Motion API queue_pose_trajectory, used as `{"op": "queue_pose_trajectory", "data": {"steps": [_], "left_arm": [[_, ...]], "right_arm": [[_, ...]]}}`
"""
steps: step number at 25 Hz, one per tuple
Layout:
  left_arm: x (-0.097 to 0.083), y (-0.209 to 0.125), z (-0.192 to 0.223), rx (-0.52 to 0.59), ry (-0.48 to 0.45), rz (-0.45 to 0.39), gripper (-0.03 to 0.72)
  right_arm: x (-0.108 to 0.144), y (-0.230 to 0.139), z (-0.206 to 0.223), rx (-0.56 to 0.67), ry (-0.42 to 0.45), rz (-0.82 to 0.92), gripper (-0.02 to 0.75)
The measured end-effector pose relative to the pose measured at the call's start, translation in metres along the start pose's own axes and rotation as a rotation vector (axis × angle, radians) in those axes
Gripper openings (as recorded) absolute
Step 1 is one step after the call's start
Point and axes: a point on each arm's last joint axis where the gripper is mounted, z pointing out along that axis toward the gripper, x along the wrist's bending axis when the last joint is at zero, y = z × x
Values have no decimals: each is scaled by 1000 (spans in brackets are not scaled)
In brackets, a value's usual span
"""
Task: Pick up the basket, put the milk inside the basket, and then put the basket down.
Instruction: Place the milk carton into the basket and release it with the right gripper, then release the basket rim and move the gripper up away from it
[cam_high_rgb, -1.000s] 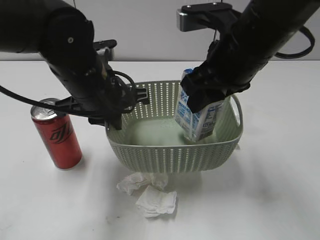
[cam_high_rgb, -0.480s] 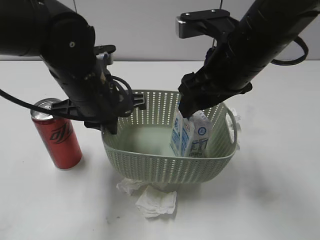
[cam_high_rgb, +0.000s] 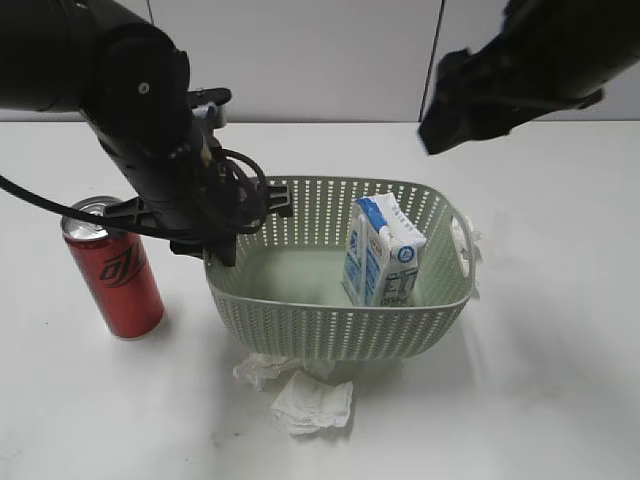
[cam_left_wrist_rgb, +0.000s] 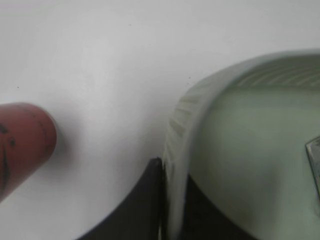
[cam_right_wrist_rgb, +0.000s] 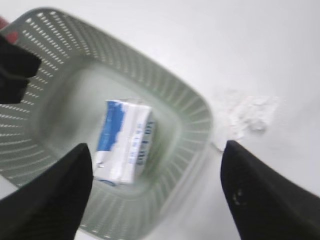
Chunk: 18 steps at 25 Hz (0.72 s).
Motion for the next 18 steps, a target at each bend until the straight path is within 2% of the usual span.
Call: {"op": "queue_pose_trajectory", "data": {"steps": [5,8,12,18], "left_arm": [[0,0,0,0,0,0,13],[0,0,0,0,0,0,13],[0,0,0,-1,0,1,13],[-4,7,-6,-28,-6,13,13]], "right_arm": [[-69,-10,-23,31,-153,140,595],[-99,-20,-27,61,-205,205,594],[-108,-32,-31,129,-208,230,594],[-91,-61,-52,132,-166,252,594]]}}
